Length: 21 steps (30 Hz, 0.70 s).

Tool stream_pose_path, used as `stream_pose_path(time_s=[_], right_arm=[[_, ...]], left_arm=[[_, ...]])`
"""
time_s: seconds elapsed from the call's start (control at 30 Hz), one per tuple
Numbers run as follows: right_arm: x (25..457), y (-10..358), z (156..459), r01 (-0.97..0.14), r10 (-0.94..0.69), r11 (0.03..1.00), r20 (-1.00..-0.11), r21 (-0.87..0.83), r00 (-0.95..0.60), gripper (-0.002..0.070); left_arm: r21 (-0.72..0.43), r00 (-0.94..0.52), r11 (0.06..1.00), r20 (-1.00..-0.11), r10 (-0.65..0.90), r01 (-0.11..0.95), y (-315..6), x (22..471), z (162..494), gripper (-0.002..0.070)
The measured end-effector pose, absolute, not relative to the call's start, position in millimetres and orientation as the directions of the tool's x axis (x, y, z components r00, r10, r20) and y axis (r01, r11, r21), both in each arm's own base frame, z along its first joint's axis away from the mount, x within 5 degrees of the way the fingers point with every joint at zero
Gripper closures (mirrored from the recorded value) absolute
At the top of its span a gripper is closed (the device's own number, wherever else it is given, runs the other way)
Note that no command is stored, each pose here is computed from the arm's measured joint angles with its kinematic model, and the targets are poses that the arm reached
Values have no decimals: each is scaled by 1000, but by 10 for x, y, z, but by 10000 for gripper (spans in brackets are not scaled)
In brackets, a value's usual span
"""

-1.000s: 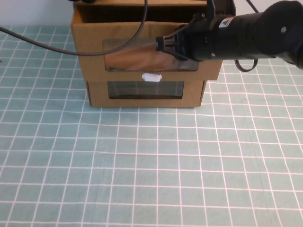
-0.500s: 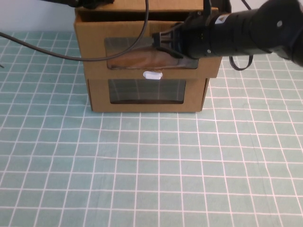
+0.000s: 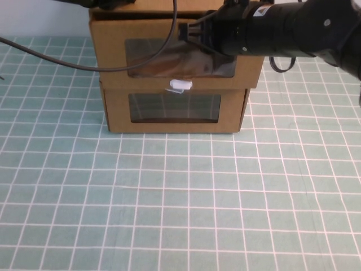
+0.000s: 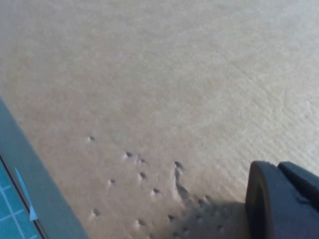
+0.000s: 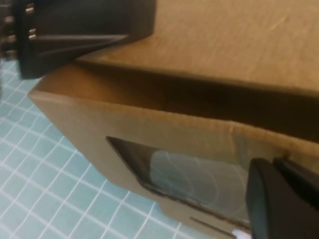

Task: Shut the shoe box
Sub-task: Close the shoe box with your right arm

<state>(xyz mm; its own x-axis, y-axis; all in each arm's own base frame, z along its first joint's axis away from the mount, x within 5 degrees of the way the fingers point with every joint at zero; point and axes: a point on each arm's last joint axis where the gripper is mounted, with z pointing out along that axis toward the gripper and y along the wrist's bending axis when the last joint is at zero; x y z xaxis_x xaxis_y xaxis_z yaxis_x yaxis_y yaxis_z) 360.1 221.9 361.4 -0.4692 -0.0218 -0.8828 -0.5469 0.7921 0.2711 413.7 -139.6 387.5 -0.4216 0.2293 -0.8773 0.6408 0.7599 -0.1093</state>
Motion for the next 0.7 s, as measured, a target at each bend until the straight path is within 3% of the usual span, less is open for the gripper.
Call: stream_pose_path(time_s=[0.7], right_arm=[[3985,2467,3395,-558,-45,782,-868,277,-494,689]], left_arm=[[-110,-421,764,-879,225,636,-1393,4142,3877,680]])
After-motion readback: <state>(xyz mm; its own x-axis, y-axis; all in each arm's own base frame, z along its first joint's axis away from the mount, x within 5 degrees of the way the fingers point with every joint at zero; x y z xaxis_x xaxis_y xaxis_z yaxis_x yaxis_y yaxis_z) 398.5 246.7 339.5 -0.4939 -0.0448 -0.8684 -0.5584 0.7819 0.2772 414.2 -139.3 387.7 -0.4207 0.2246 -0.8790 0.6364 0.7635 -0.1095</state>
